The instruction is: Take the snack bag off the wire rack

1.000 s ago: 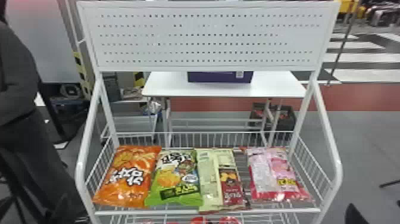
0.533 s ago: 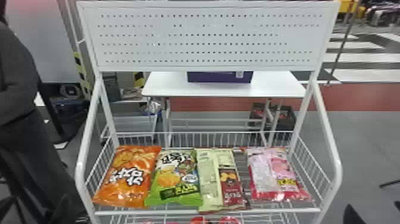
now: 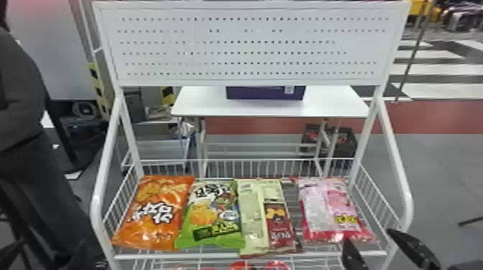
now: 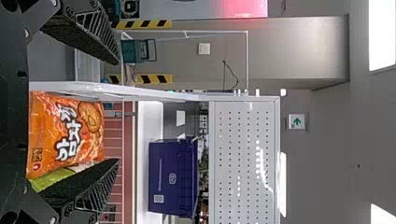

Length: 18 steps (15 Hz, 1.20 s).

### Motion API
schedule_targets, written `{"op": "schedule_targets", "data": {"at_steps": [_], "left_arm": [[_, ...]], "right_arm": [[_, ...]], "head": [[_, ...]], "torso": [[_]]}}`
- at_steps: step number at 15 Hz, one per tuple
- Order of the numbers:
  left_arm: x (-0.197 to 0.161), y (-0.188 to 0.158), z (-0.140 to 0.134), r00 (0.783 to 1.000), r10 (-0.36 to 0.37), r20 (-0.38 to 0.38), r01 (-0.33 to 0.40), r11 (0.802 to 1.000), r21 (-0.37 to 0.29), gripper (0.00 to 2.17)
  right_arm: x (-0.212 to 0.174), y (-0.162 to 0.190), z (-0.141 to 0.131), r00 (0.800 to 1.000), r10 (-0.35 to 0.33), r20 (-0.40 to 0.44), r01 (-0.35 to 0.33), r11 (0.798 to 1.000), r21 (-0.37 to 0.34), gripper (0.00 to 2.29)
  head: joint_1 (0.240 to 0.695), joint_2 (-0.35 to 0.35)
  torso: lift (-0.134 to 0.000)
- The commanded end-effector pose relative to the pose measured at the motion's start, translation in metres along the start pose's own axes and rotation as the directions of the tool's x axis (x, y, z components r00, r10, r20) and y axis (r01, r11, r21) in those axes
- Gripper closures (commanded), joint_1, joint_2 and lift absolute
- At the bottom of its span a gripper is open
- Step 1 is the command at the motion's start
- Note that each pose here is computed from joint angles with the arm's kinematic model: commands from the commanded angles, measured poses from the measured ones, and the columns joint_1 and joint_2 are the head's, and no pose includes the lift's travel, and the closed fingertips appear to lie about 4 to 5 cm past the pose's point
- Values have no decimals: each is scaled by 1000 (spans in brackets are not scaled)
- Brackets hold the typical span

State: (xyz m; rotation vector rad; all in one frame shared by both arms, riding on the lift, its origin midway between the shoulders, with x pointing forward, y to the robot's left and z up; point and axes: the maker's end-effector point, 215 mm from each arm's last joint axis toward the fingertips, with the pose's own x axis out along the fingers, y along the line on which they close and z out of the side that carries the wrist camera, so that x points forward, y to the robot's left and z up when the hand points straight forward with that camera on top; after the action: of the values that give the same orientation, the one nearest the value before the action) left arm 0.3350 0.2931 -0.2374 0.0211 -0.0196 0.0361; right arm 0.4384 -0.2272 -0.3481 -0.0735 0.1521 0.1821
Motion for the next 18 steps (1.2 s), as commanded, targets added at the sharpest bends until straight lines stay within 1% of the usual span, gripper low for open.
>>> {"op": "schedule_targets", "data": {"at_steps": [1, 4, 7, 10, 11, 13, 14, 15, 16, 17, 18], "left_arm": [[1, -2, -6, 1000, -4, -9, 4, 1000, -2, 151], [2, -4, -11, 1000, -7, -16, 7, 1000, -3, 151], [2, -2, -17, 1000, -7, -27, 7, 1000, 5, 147], [2, -1, -16, 1000, -6, -23, 6, 1000, 8, 147], [3, -1, -16, 1000, -7, -23, 7, 1000, 9, 147], [3, -1, -15, 1000, -6, -18, 6, 1000, 8, 147], [4, -2, -14, 1000, -8, -16, 8, 1000, 5, 151], [4, -3, -12, 1000, -8, -12, 8, 1000, 3, 151], [4, -3, -10, 1000, -9, -9, 9, 1000, 2, 151], [4, -4, -8, 1000, -10, -6, 10, 1000, 2, 151], [5, -3, -7, 1000, -8, -3, 8, 1000, 3, 151]], "right_arm": [[35, 9, -12, 999, 19, -28, -19, 1000, -1, 151], [79, 7, -32, 997, 20, -74, -19, 1000, 9, 151], [106, -1, -47, 995, 3, -105, -1, 1000, 23, 151], [118, -4, -66, 990, -7, -140, 12, 999, 33, 151], [119, -8, -77, 987, -14, -161, 20, 999, 34, 151], [119, -11, -82, 985, -20, -170, 26, 999, 37, 151], [120, -12, -81, 985, -11, -170, 17, 999, 38, 211], [119, -13, -84, 983, 3, -181, 8, 998, 59, 559], [117, -13, -92, 977, 18, -212, -2, 997, 77, 1129], [115, -17, -96, 973, 15, -228, 6, 996, 91, 1787], [114, -18, -94, 974, 13, -226, 10, 995, 101, 2078]], "head": [[499, 0], [499, 0], [499, 0], [499, 0], [499, 0], [499, 0], [499, 0], [499, 0], [499, 0], [499, 0], [499, 0]], "torso": [[0], [0], [0], [0], [0], [0], [0], [0], [0], [0], [0]]}}
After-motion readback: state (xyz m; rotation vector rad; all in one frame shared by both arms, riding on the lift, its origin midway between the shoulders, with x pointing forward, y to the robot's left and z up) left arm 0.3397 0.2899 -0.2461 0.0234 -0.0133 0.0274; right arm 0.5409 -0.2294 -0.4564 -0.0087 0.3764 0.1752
